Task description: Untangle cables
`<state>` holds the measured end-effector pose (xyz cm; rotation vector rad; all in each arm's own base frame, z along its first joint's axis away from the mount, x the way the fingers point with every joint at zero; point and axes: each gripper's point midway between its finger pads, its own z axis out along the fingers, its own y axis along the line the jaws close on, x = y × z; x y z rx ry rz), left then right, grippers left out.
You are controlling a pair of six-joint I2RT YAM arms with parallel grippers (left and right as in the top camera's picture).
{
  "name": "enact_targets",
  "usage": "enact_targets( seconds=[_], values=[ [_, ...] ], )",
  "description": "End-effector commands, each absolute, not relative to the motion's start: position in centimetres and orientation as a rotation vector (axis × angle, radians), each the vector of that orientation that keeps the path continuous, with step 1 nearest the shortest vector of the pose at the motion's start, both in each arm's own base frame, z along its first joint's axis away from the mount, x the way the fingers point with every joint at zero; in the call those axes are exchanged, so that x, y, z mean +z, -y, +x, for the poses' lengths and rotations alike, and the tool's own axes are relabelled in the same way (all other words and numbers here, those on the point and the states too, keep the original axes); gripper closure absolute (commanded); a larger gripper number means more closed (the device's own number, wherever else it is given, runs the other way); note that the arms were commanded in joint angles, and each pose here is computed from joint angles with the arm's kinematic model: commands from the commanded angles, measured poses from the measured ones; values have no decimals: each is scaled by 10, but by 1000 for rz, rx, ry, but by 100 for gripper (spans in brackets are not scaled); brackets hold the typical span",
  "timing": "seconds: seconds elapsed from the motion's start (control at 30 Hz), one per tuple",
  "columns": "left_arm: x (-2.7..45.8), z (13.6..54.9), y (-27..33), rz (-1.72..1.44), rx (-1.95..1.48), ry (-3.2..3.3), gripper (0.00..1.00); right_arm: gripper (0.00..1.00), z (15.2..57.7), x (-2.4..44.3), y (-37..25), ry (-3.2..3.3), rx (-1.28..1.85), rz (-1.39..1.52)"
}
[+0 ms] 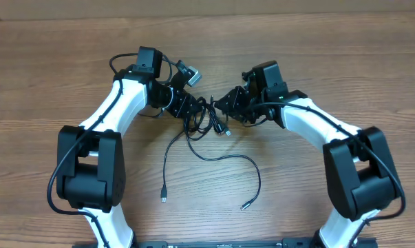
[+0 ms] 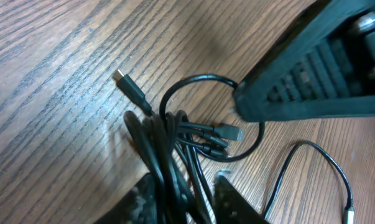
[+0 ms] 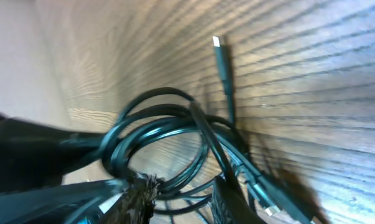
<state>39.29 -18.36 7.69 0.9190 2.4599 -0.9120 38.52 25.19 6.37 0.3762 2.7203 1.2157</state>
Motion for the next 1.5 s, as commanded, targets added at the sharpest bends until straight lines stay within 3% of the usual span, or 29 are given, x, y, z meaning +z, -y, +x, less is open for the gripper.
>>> enact_targets(
  seconds=[0.0, 0.13, 0.2, 0.3, 0.43, 0.57, 0.9, 1.07, 1.23, 1.47],
  values=[
    [74, 389, 187, 941, -945, -2447, 78, 71, 384, 43, -246, -2760, 1179, 401],
    [74, 389, 187, 941, -943, -2448, 86, 71, 382, 44, -249, -2763, 1234, 391],
    [73, 390, 186, 941, -932, -2451, 91, 78, 380, 47, -252, -2760, 1279, 378],
    [70, 391, 182, 941, -898, -2465, 96, 79, 377, 66, -264, -2703, 1445, 236],
    [69, 392, 181, 941, -885, -2469, 96, 71, 374, 104, -279, -2570, 1630, 0],
    [68, 392, 180, 942, -875, -2474, 96, 67, 382, 121, -268, -2523, 1618, 8],
    [68, 393, 180, 942, -867, -2477, 96, 50, 390, 71, -223, -2691, 1317, 250],
    [68, 393, 180, 942, -865, -2474, 96, 50, 383, 49, -232, -2745, 1346, 250],
    [68, 393, 180, 942, -866, -2474, 96, 50, 379, 58, -251, -2686, 1548, 143],
    [68, 394, 180, 943, -863, -2469, 96, 50, 380, 53, -256, -2694, 1492, 133]
  ],
)
